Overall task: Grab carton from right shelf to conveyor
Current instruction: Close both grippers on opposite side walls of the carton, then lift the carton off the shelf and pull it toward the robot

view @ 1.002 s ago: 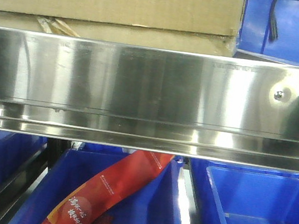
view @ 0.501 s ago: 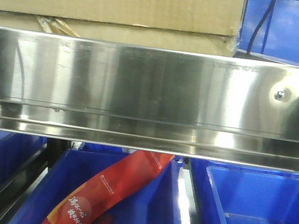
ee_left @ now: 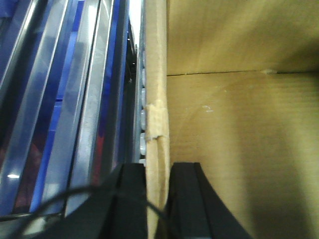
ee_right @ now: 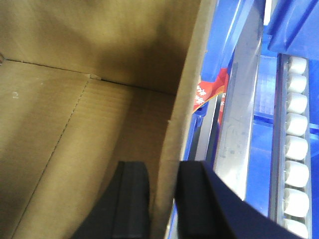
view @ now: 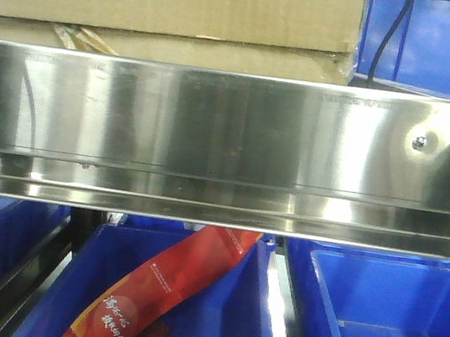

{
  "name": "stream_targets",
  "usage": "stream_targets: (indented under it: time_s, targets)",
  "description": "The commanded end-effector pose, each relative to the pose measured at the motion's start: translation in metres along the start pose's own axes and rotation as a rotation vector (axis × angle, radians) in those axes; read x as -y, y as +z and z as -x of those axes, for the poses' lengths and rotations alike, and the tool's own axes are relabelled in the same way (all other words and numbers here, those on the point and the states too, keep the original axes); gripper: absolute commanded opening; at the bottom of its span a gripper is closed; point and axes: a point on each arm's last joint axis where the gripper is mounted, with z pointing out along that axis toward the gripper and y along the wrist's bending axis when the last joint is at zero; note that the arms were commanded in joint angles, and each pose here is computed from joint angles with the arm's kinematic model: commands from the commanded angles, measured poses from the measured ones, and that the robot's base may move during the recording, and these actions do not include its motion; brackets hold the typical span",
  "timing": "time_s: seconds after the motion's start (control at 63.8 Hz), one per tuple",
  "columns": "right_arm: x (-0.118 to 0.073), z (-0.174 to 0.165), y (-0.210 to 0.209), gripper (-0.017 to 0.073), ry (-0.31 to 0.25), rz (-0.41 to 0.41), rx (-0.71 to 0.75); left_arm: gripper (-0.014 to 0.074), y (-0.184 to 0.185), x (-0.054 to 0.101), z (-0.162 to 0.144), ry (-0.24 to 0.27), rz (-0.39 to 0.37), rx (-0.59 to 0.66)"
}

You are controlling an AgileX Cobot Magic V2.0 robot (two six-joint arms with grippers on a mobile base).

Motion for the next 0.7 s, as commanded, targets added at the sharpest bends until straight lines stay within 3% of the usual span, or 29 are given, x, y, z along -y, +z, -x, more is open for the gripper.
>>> stream_targets:
  time_s: [0.0,0.235,0.501,0.689]
  targets:
    - [0.003,0.004,-0.005,-0.0067,0.003,-0.015,0.033,-0.0004,-0.001,0.001,0.001,-0.006,-0.014,0.007]
    - [0.003,0.007,-0.037,-0.0067,0.004,-0.008,0.093,-0.0007,-0.025,-0.002,0.005,-0.016,-0.03,0.063]
    - [-0.007,0.006,-0.124,-0.0067,-0.013,0.038,0.251,-0.0011,-0.118,-0.015,0.0,-0.036,-0.073,0.262]
    - [-0.022,-0.012,-0.157,-0.0067,-0.051,0.083,0.262,-0.0012,-0.165,-0.015,-0.02,-0.011,-0.11,0.335]
